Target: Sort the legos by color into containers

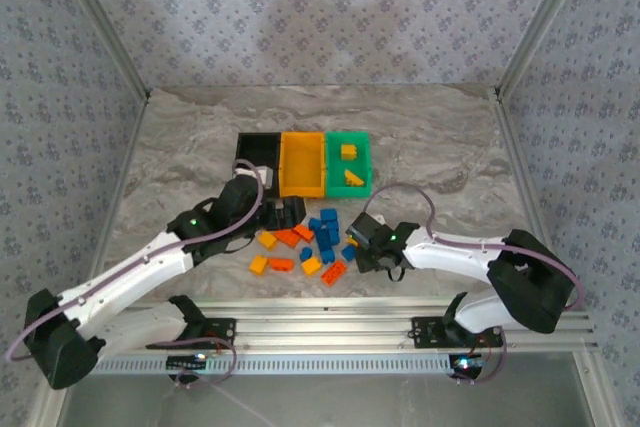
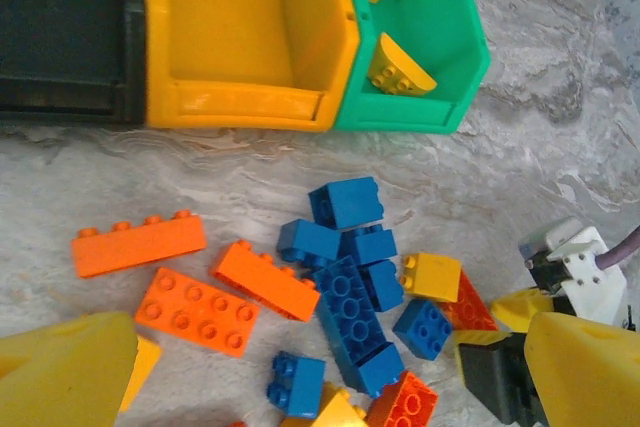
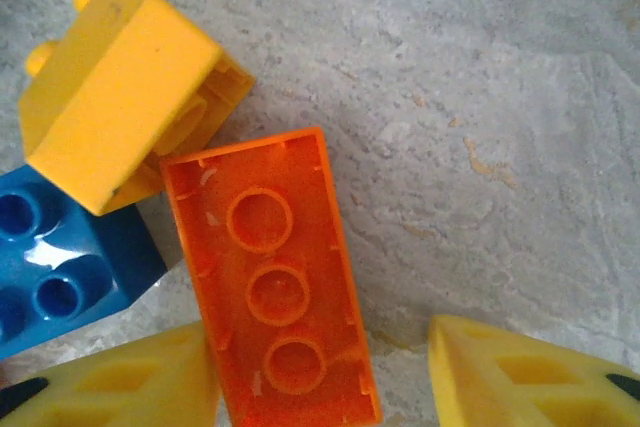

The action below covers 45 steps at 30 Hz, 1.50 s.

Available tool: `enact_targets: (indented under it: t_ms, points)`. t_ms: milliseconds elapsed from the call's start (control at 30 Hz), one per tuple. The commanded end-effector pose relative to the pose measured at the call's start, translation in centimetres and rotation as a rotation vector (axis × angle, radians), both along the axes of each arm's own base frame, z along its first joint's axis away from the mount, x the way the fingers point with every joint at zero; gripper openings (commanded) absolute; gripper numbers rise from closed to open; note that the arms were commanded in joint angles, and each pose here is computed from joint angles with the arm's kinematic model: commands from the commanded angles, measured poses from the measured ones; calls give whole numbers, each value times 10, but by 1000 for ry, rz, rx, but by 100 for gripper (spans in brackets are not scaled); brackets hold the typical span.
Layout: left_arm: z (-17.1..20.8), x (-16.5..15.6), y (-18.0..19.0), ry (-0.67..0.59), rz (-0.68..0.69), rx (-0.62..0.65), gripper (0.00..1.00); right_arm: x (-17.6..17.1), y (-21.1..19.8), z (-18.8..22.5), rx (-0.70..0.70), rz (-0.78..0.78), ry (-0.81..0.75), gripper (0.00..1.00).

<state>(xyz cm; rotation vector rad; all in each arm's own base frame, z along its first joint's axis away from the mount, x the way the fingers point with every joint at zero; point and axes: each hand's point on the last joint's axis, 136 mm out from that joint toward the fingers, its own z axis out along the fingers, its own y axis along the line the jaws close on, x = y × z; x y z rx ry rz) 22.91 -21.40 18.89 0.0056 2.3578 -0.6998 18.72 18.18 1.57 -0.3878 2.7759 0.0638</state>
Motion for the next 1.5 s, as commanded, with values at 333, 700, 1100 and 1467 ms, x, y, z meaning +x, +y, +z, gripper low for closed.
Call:
enact_targets:
  t_ms: [333, 700, 1100, 1467]
  points:
    - [-8, -6, 35, 6, 83, 58, 100, 4, -3, 15, 30, -3, -15, 36]
    - [-16, -14, 61, 5, 138, 88, 99, 43, 39, 113, 142, 91, -178, 36]
    - [-36, -33, 81, 49, 171, 95, 99, 173, 152, 134, 252, 57, -233, 37]
    - [-37, -38, 88, 39, 177, 90, 99, 231, 166, 113, 262, -62, -232, 67]
